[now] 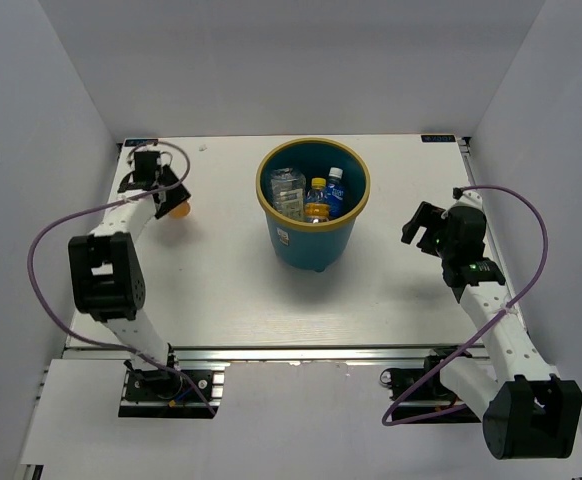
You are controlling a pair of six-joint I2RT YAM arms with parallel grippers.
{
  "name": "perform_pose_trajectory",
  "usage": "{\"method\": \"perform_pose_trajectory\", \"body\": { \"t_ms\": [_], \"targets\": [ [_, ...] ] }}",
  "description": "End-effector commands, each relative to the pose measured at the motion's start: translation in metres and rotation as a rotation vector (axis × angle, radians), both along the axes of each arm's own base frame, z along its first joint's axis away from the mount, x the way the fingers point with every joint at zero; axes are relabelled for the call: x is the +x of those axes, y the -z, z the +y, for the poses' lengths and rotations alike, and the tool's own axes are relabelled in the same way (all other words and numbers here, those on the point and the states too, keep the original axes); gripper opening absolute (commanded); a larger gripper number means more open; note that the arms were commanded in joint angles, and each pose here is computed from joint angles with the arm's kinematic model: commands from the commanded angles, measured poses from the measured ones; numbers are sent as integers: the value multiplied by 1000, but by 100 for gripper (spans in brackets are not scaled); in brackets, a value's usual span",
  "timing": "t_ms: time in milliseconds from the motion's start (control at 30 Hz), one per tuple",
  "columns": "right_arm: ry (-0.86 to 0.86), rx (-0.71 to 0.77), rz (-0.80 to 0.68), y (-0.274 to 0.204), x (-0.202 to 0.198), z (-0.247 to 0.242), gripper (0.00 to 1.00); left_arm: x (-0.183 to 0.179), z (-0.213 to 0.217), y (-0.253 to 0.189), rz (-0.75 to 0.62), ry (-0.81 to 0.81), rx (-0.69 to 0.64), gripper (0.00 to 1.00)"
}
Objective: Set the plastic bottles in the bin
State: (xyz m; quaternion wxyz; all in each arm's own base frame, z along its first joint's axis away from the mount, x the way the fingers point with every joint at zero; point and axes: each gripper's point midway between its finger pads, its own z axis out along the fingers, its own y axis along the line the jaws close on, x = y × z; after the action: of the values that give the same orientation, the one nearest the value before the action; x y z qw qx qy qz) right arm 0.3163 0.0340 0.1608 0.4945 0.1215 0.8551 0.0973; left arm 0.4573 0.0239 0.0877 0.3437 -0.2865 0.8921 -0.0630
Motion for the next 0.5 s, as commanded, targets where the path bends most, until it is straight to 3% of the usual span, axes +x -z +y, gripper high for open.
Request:
{"method": "perform_pose_trajectory", "body": {
  "t_ms": [0, 100, 200, 333, 467],
  "targets": [
    [-5, -1, -42, -9, 4, -1, 89, 12, -58, -148, -332, 86, 123, 21],
    [-5, -1, -47, -11, 2, -1, 89, 0, -118, -227, -544, 192, 80, 22],
    [-13, 2, -54, -13, 0, 0, 89, -22, -187, -275, -655, 353, 35, 23],
    [-9, -7, -61, -15, -2, -1, 89, -63, -282, -295, -703, 513, 62, 23],
    [-6, -5, -69, -17, -3, -2, 89, -85, -340, -283, -674, 642, 105, 25]
  ]
}}
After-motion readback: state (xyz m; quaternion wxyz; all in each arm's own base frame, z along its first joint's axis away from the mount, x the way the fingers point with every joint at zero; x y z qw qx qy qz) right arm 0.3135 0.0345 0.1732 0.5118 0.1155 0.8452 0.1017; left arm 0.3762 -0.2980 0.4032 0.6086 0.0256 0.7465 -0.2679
